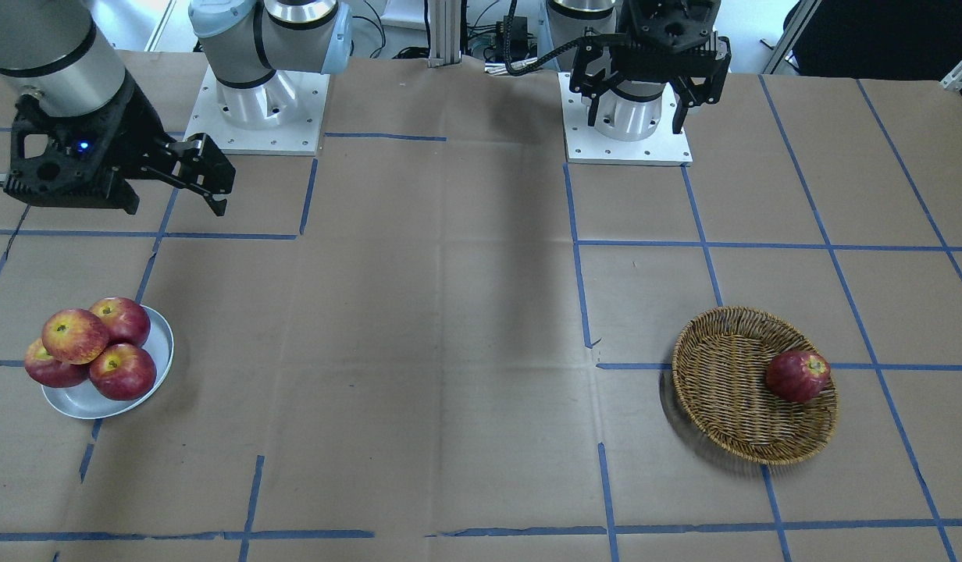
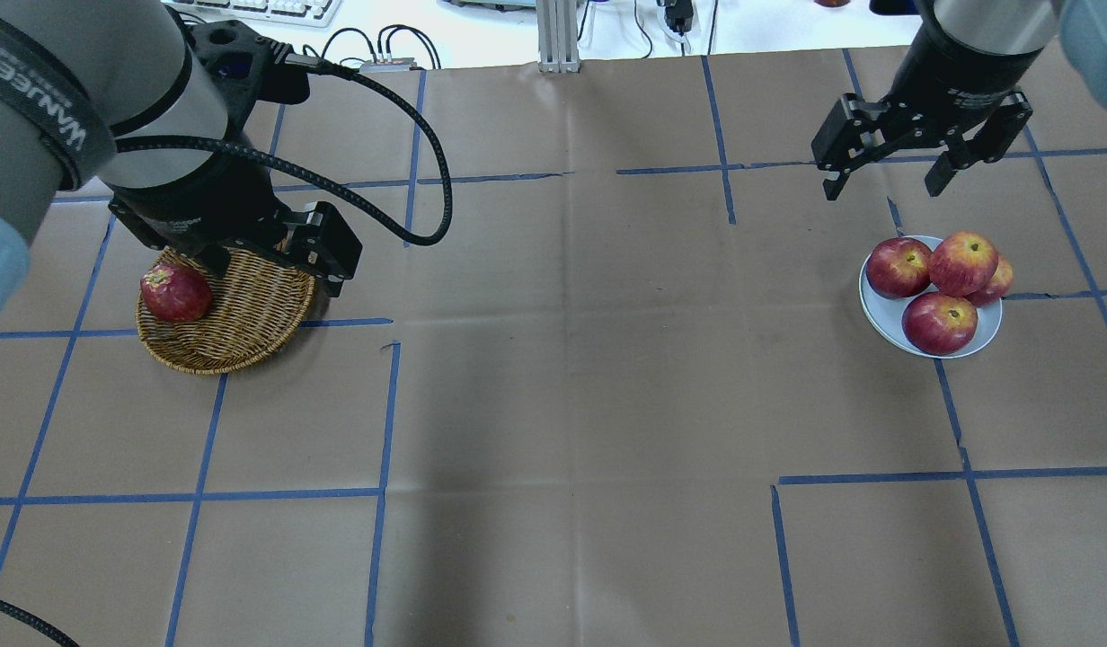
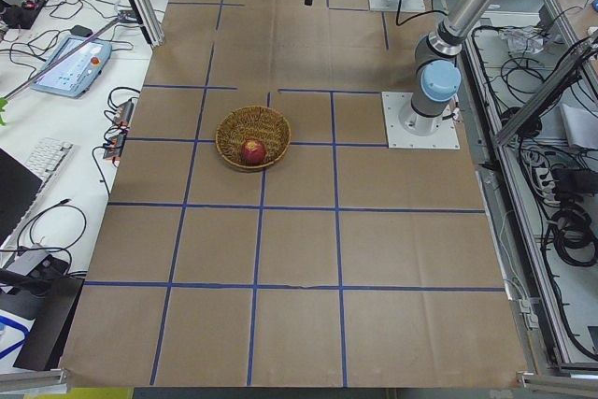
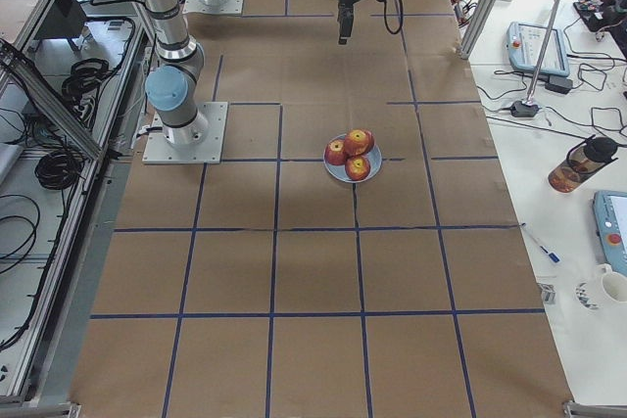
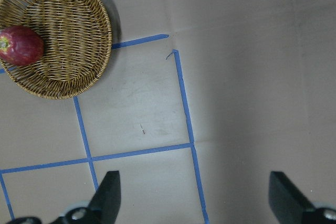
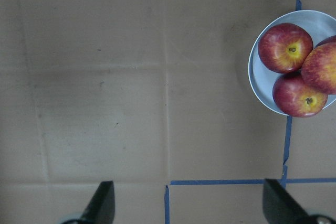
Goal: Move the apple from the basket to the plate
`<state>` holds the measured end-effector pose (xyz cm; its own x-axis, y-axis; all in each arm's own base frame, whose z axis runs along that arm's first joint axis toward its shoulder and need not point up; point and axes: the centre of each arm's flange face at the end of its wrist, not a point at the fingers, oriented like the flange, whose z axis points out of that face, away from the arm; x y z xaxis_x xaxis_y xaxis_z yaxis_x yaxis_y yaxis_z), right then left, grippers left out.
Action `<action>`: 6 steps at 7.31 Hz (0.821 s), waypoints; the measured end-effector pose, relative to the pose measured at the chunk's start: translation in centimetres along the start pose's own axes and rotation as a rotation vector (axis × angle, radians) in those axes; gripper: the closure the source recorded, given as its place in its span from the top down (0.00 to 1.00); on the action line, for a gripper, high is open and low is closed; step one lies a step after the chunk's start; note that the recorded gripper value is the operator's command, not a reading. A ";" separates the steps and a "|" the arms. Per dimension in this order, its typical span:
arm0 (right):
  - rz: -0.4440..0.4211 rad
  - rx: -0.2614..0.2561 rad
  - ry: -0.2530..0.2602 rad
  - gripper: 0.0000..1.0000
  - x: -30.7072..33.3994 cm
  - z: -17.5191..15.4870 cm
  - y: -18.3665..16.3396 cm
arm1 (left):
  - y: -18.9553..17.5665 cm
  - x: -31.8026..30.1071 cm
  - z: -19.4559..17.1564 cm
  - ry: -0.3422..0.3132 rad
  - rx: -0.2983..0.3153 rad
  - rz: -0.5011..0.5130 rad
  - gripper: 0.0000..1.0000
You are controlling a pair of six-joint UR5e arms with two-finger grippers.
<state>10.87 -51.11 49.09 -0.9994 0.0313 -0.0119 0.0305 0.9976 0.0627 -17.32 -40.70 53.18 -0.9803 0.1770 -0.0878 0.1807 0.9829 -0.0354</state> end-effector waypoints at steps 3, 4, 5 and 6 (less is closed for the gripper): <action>0.019 -0.010 0.021 1.00 -3.3 0.2 0.9 | 0.0 0.0 0.0 0.000 -0.001 0.000 0.99; 0.010 -0.020 0.028 1.00 -3.5 1.0 0.9 | 0.0 0.0 0.0 0.001 0.000 0.000 0.99; 0.003 -0.029 0.031 1.00 -3.6 1.8 0.8 | 0.0 0.0 0.0 0.001 -0.001 0.000 0.99; 0.001 -0.025 0.032 1.00 -3.5 2.3 0.7 | 0.0 0.0 0.0 0.001 0.000 0.000 0.99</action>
<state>14.46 -50.37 46.84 -0.9994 0.0297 0.0202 0.0314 0.9957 0.0876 -17.32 -40.72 53.16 -0.9803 0.1770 -0.0872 0.1806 0.9829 -0.0349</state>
